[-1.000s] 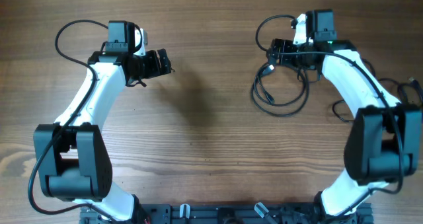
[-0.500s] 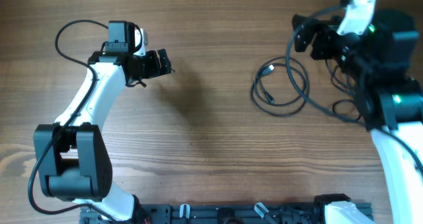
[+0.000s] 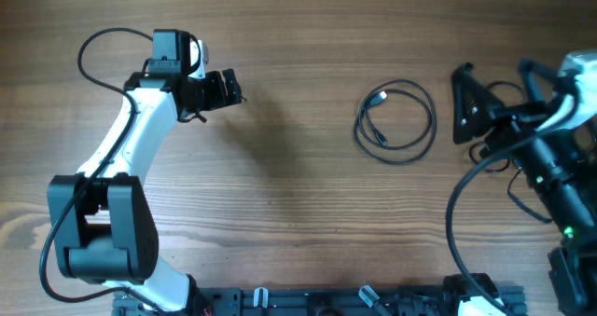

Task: Untangle cables

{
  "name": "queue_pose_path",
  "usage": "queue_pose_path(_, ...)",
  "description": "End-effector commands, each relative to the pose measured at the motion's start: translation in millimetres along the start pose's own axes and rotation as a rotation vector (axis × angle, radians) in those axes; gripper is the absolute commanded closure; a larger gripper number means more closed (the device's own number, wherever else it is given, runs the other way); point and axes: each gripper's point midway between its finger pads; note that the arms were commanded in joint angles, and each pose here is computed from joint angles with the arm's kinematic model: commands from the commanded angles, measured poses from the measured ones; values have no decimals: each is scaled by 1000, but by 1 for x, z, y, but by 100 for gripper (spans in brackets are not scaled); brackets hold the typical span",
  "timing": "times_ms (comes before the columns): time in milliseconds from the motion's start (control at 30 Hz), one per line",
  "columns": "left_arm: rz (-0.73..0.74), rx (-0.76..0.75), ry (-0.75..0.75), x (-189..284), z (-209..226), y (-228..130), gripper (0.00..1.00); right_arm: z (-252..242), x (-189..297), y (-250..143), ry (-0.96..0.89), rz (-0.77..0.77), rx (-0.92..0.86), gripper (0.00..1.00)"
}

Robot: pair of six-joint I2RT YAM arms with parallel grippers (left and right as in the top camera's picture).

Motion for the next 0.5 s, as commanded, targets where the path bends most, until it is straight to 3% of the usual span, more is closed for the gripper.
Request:
queue_pose_path(0, 18, -1, 12, -6, 4, -6, 0, -9, -8, -31, -27, 134, -15, 0)
queue_pose_path(233, 18, -1, 12, -6, 4, -6, 0, -24, 24, -107, -118, 444, -92, 0)
queue_pose_path(467, 18, -1, 12, -6, 4, -6, 0, -26, 31, -117, -130, 487, -102, 0)
Point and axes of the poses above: each gripper's point midway between its finger pads, its own x axis back along the fingers, its own z axis along the line the jaws close on, y = z × x, and after that the axes turned 5 degrees about -x, right-handed
